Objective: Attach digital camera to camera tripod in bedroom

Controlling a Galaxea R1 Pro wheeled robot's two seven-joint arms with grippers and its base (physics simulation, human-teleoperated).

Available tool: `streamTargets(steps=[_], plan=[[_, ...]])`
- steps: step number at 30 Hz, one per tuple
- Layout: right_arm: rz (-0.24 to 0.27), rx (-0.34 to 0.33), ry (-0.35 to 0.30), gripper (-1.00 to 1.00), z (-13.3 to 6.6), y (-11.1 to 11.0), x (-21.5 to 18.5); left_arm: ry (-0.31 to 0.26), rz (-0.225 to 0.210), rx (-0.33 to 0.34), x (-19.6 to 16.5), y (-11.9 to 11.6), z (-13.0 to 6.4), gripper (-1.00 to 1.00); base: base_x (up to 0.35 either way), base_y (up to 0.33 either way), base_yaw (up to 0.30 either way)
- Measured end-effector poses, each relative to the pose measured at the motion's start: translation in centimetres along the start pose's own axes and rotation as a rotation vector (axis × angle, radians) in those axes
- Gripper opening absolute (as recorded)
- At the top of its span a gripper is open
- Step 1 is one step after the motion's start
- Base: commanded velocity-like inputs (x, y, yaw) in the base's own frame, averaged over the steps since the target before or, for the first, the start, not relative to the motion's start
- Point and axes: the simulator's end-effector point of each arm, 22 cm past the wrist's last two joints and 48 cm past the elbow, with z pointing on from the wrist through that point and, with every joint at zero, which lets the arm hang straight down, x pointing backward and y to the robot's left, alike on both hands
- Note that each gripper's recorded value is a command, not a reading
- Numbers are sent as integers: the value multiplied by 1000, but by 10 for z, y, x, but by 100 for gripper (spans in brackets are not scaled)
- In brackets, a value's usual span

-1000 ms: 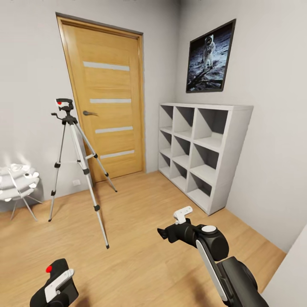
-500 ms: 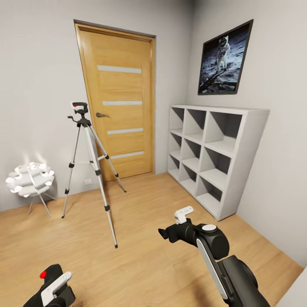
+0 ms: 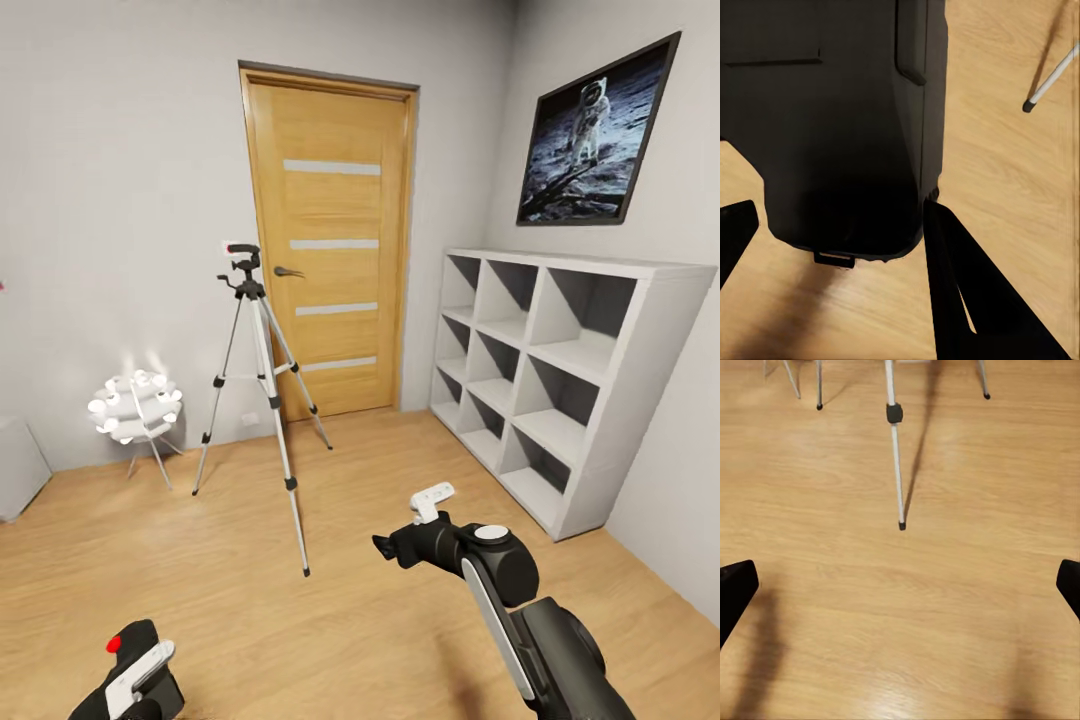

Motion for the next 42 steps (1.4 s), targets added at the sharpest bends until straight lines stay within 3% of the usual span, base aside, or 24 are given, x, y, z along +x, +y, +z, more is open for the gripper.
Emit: streamTargets(steps=[27,42], plan=[[20,6,-9,100,-1,-4,-2,-2,2,-6,-2,5,1,-100,300,-113,23],[18,11,-8,100,-2,-7,-2,-4,2,-17,-3,8,2,-100,272,-220,227]])
